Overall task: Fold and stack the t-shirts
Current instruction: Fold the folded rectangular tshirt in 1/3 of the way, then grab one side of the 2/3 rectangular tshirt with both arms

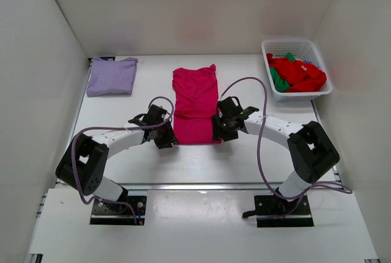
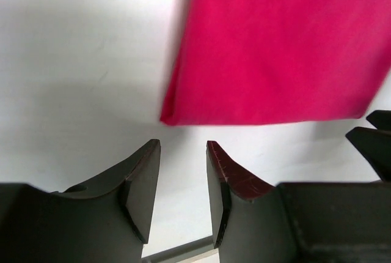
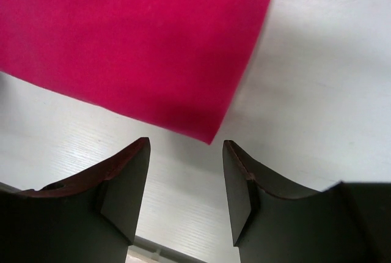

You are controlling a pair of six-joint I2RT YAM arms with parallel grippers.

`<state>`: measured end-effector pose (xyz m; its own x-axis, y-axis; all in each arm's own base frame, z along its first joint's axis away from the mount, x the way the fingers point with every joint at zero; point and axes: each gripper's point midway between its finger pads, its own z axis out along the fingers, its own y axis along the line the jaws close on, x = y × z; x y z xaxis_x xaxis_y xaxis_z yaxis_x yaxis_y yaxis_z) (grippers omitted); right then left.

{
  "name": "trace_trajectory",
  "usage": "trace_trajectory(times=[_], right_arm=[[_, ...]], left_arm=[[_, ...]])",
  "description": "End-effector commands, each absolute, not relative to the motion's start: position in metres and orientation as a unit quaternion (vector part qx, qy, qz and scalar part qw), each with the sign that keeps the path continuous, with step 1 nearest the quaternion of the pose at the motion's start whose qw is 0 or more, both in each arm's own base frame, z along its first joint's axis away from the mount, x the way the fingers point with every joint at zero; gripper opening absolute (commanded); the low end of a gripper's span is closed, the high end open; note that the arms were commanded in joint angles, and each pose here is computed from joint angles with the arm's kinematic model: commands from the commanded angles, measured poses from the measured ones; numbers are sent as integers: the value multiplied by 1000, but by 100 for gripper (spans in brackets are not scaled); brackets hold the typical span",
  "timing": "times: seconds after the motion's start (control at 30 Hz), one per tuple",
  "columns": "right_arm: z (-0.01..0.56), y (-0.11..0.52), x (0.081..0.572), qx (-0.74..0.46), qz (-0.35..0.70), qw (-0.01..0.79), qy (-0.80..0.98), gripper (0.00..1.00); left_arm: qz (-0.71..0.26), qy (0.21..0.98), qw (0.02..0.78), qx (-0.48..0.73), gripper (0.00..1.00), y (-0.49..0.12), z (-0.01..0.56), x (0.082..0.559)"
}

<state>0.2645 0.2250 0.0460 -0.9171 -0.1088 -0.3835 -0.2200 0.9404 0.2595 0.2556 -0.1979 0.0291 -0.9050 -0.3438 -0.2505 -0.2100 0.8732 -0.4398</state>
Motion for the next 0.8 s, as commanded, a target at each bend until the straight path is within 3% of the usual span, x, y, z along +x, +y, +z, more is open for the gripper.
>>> trace_trajectory(times=[0.0,0.77], right_arm=[[59,238,275,-44,168,221,960,49],[31,230,272,-41,145,198,969,46]], left_arm=[[-213,937,212,-179,48,-197,38,266],[-189,944,205,-179,44,-196,17,276]])
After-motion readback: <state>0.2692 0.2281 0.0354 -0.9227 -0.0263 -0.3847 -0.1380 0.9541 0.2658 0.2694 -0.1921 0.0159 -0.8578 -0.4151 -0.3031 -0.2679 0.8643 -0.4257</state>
